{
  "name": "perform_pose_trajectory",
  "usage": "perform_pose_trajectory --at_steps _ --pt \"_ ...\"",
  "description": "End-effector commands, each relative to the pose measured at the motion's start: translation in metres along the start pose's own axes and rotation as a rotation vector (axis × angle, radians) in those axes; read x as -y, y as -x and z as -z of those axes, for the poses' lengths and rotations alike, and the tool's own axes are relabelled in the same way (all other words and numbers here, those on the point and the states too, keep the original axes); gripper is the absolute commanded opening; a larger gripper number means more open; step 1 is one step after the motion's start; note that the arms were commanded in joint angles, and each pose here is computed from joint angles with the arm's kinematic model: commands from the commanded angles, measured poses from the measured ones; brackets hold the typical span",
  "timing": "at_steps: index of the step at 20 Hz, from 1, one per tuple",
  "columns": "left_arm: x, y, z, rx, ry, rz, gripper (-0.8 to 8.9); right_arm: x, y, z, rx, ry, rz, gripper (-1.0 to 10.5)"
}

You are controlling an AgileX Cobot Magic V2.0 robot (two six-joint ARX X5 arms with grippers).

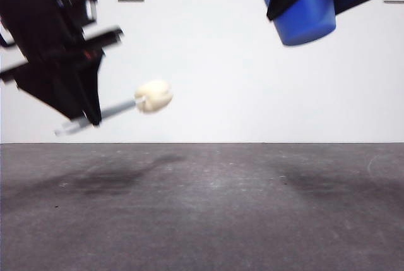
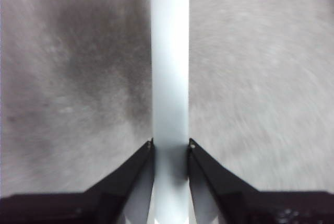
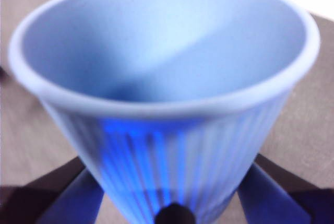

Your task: Pick up the cup brush,pick up the cup,insert the brush into the cup,clean the cup,put the cup brush back,put the cup back to the fixed position on the table

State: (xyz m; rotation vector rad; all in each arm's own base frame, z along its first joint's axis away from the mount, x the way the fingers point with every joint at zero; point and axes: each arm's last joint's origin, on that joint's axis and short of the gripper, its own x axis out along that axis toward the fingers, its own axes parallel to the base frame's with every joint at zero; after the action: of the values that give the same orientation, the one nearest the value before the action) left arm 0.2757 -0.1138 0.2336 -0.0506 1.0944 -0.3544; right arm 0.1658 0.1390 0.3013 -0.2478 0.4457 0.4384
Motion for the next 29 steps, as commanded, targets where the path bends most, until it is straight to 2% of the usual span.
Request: perform_pose_trajectory --at_steps 1,6,9,15,16,18,19,24,29 --pt "0.000 -0.021 -0.002 -0.023 0.087 -0.002 -0.08 0.001 0.005 -0.003 0.031 -0.039 -0.003 -0.1" --pt "0.008 -0.060 -0.002 -0.045 0.129 -0.019 -0.08 0.001 0.007 -0.004 0.041 -0.046 -0.004 -0.1" --pt "0.012 -0.077 0.003 -0.072 0.132 -0.069 -0.08 0.001 0.007 -0.005 0.046 -0.048 -0.003 -0.1" --pt "0.017 -0.088 0.004 -0.059 0.148 -0.089 0.02 0.001 0.007 -0.005 0.046 -0.048 -0.004 -0.1" --pt "0.016 -0.088 0.004 -0.060 0.163 -0.086 0.35 0.001 0.007 -0.005 0.046 -0.048 -0.003 -0.1" --pt "0.017 -0.088 0.005 -0.066 0.171 -0.084 2.47 0.001 0.007 -0.005 0.047 -0.048 -0.004 -0.1" --pt "0.017 -0.088 0.006 -0.072 0.172 -0.083 3.12 0.001 0.007 -0.005 0.046 -0.048 -0.003 -0.1" --pt "0.017 -0.081 0.007 -0.099 0.158 -0.066 3.16 0.001 0.006 -0.005 0.051 -0.060 -0.004 -0.1" --pt "0.023 -0.037 0.001 -0.014 0.061 -0.036 3.16 -0.002 -0.013 -0.015 0.135 -0.085 -0.027 -0.1"
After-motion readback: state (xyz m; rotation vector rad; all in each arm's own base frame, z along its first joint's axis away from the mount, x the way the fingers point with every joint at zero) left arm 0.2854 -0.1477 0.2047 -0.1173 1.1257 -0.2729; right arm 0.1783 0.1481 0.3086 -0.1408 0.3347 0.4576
